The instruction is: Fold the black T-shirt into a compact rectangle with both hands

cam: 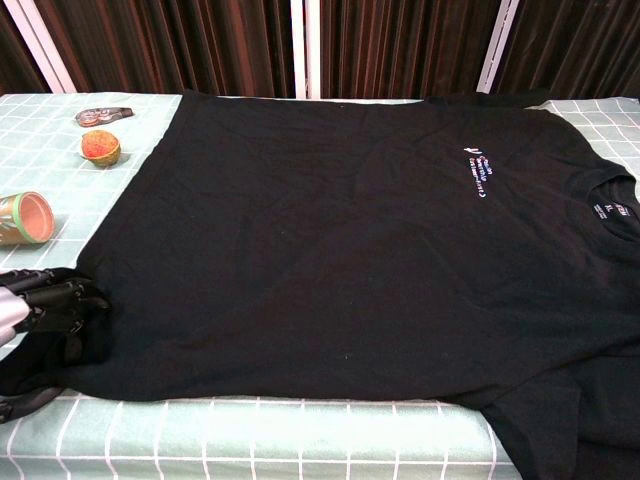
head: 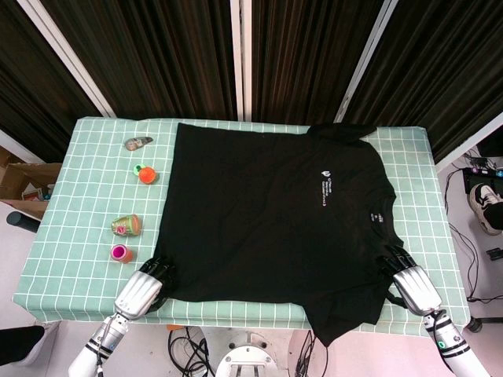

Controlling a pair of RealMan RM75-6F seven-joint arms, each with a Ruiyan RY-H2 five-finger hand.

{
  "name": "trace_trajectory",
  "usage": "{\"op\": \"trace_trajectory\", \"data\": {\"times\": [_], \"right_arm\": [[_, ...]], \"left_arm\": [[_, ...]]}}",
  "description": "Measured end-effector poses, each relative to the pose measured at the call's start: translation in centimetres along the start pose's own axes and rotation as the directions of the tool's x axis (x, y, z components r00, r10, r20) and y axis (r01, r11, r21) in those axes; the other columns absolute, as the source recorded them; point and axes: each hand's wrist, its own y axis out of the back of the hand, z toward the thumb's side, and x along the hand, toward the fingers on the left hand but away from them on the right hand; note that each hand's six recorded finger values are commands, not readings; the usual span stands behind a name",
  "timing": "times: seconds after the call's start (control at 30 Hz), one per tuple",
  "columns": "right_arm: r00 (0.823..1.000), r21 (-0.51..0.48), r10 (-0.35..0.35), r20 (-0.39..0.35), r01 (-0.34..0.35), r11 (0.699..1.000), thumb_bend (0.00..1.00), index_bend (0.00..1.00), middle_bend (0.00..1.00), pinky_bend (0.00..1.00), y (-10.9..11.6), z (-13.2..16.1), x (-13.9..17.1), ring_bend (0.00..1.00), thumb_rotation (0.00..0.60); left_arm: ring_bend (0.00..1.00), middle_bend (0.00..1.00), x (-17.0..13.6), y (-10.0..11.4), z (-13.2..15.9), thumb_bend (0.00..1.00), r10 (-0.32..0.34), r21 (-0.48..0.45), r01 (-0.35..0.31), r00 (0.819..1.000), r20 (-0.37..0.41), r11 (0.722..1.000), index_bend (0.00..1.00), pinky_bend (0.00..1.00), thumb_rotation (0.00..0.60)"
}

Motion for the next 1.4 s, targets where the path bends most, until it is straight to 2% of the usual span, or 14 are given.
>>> {"op": "trace_trajectory", "data": {"times": [0.13,0.43,0.7,0.87,1.03,1.23,1.4], "right_arm": [[1.0,-0.021,-0.016,0.015,0.017,1.0,0.53,0.72,0.32,0.14,0.4,-0.2,0.1,0.08,0.6],[0.996,-0.054,-0.087,0.022,0.088,0.995,0.55,0.72,0.31,0.14,2.5,-0.1,0.0,0.08,0.6],[0.991,-0.082,-0.13,0.01,0.131,0.988,0.56,0.73,0.31,0.14,5.6,0.3,1.3,0.08,0.6],[0.987,-0.093,-0.162,0.023,0.163,0.982,0.58,0.73,0.31,0.14,7.6,1.1,3.8,0.08,0.6],[0.985,-0.095,-0.169,0.037,0.172,0.981,0.59,0.73,0.32,0.14,8.3,1.9,6.8,0.09,0.6],[0.985,-0.089,-0.167,0.052,0.171,0.981,0.61,0.74,0.32,0.14,8.9,2.1,8.3,0.09,0.6],[0.984,-0.083,-0.167,0.057,0.171,0.982,0.61,0.74,0.33,0.14,9.4,1.7,7.5,0.09,0.6]], "left_arm": [[0.13,0.29,0.3,0.4,0.1,0.48,0.044,-0.033,-0.043,0.999,0.014,0.999,0.63,0.2,0.6],[0.14,0.32,0.3,3.2,-1.4,0.48,0.18,-0.101,-0.181,0.983,-0.022,0.978,0.66,0.2,0.6],[0.14,0.32,-2.5,5.6,-2.5,0.48,0.186,-0.168,-0.194,0.981,-0.061,0.966,0.67,0.2,0.6],[0.14,0.32,-5.4,6.4,-2.4,0.48,0.192,-0.194,-0.206,0.977,-0.088,0.959,0.68,0.2,0.6],[0.14,0.33,-7.2,7.1,-1.4,0.48,0.211,-0.2,-0.225,0.974,-0.087,0.954,0.68,0.2,0.6],[0.14,0.33,-8.0,8.1,-0.7,0.48,0.223,-0.196,-0.234,0.972,-0.078,0.952,0.68,0.2,0.6],[0.14,0.33,-6.5,9.4,-1.1,0.48,0.246,-0.173,-0.254,0.967,-0.066,0.952,0.68,0.2,0.6]]}}
